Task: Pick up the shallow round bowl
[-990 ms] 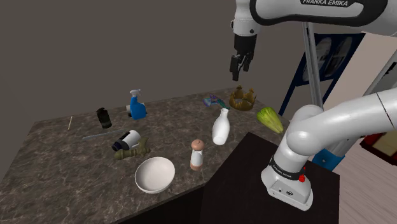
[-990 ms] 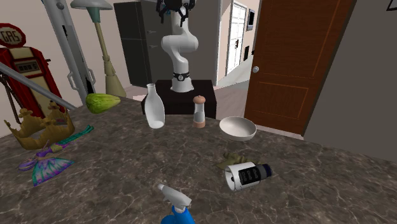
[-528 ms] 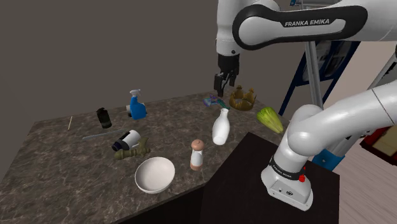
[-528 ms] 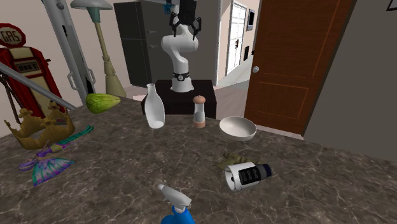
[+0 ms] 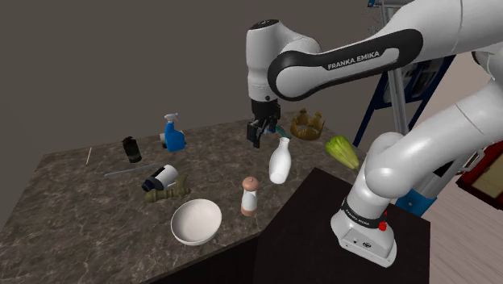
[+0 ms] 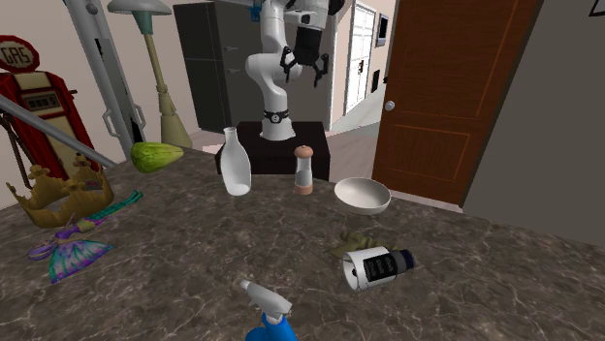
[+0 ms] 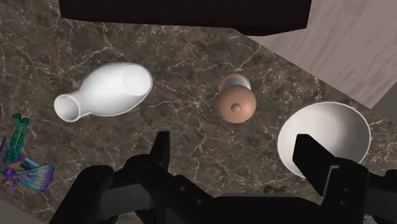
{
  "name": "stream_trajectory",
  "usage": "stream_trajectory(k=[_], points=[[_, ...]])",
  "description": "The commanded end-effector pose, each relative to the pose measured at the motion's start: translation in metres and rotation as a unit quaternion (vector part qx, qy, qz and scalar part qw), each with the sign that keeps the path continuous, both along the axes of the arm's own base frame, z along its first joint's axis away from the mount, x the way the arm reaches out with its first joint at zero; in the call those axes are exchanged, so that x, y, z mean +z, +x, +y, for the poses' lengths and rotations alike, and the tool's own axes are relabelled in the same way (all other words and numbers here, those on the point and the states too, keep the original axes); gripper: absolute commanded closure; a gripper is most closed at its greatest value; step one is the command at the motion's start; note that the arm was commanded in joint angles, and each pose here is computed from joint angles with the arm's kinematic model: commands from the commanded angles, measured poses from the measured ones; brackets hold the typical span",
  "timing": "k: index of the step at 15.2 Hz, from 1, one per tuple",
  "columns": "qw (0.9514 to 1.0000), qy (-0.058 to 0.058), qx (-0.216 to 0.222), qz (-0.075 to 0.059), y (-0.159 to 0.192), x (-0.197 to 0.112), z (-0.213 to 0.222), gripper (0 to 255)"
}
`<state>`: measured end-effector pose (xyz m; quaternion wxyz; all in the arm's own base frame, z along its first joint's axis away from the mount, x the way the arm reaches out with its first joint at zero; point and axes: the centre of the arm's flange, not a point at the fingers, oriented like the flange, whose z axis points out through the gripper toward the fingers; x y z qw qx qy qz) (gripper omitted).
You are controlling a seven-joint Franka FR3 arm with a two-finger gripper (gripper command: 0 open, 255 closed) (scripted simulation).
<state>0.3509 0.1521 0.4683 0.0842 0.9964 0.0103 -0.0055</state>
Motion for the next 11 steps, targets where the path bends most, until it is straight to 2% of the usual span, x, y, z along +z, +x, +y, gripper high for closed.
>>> stream_trajectory(k=[1,11], points=[[1.0000,0.001,0.001,-0.001,0.009,-0.017,0.020,0],[1.0000,0.002,0.005,-0.005,0.045,-0.107,0.109,0]])
